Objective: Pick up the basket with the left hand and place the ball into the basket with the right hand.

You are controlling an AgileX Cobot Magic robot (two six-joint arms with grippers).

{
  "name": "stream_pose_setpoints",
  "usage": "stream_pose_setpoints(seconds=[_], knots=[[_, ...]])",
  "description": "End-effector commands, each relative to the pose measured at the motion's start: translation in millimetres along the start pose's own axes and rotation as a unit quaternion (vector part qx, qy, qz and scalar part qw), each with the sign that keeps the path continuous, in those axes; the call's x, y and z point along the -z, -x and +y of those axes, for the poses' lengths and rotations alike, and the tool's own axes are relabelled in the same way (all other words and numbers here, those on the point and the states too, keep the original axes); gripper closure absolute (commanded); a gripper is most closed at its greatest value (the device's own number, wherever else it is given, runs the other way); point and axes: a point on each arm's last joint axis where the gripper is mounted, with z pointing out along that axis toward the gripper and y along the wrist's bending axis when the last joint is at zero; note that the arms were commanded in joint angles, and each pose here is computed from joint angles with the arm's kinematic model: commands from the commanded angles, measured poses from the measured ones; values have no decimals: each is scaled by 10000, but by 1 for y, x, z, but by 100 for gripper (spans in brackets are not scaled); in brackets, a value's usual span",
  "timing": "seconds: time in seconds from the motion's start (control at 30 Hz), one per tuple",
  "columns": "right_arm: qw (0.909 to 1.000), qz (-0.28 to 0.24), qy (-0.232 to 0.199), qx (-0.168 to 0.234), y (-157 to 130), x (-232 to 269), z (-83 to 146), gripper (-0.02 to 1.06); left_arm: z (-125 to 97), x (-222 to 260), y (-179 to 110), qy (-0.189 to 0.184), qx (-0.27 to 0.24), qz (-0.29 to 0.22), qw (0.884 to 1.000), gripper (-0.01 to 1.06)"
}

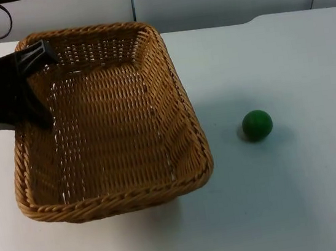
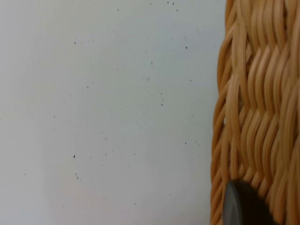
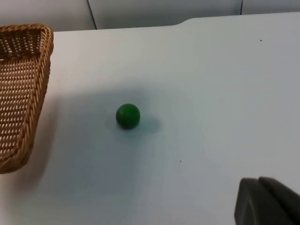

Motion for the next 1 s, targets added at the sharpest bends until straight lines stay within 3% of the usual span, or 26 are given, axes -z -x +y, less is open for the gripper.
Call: stream_pose_setpoints(seconds=[0.0, 0.97], knots=[[10000, -59, -5, -25, 0, -1, 0, 105, -3, 5, 0, -103, 85, -62, 9999, 105], [10000, -59, -5, -25, 0, -1, 0, 105, -3, 5, 1, -96, 86, -91, 9999, 105]])
